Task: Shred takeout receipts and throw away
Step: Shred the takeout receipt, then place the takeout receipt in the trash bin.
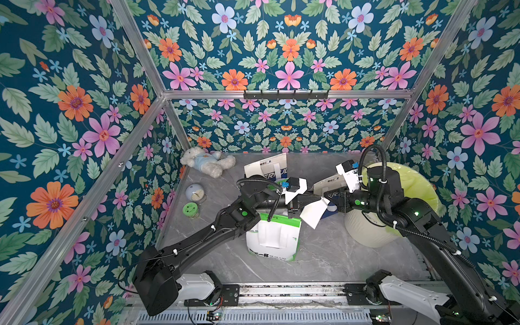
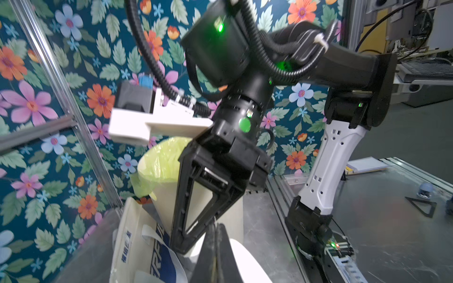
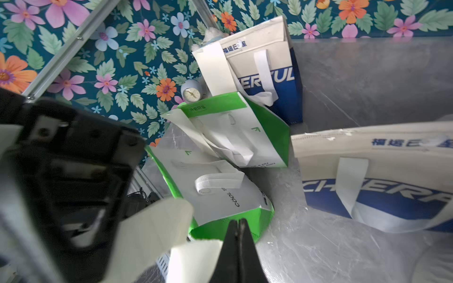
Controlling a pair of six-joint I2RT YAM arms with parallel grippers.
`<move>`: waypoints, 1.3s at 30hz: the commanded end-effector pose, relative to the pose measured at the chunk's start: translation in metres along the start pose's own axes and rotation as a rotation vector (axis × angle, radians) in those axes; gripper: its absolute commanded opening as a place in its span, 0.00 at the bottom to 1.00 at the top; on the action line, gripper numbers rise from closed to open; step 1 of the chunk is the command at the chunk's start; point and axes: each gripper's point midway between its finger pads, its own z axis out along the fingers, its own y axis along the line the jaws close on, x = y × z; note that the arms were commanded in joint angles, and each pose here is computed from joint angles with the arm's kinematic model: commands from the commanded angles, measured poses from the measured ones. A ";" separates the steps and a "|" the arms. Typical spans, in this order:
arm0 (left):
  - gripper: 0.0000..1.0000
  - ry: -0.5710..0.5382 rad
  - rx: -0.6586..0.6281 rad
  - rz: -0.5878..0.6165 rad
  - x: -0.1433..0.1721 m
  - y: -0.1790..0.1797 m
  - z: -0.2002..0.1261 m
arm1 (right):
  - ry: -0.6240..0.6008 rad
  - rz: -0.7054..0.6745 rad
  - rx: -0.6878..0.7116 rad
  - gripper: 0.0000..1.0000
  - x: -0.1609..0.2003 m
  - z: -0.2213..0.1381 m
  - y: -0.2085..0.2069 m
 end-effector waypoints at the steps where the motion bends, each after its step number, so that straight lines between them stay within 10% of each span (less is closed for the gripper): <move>1: 0.00 -0.140 -0.019 0.073 -0.040 -0.001 -0.006 | 0.001 0.036 0.097 0.00 0.000 -0.002 -0.016; 22: 0.00 -0.132 -0.403 0.165 -0.060 0.031 -0.060 | -0.248 0.117 0.634 0.00 -0.034 -0.126 -0.082; 39: 0.00 -0.047 -0.312 0.067 -0.035 0.042 -0.027 | -0.716 0.115 1.190 0.00 -0.051 -0.281 -0.109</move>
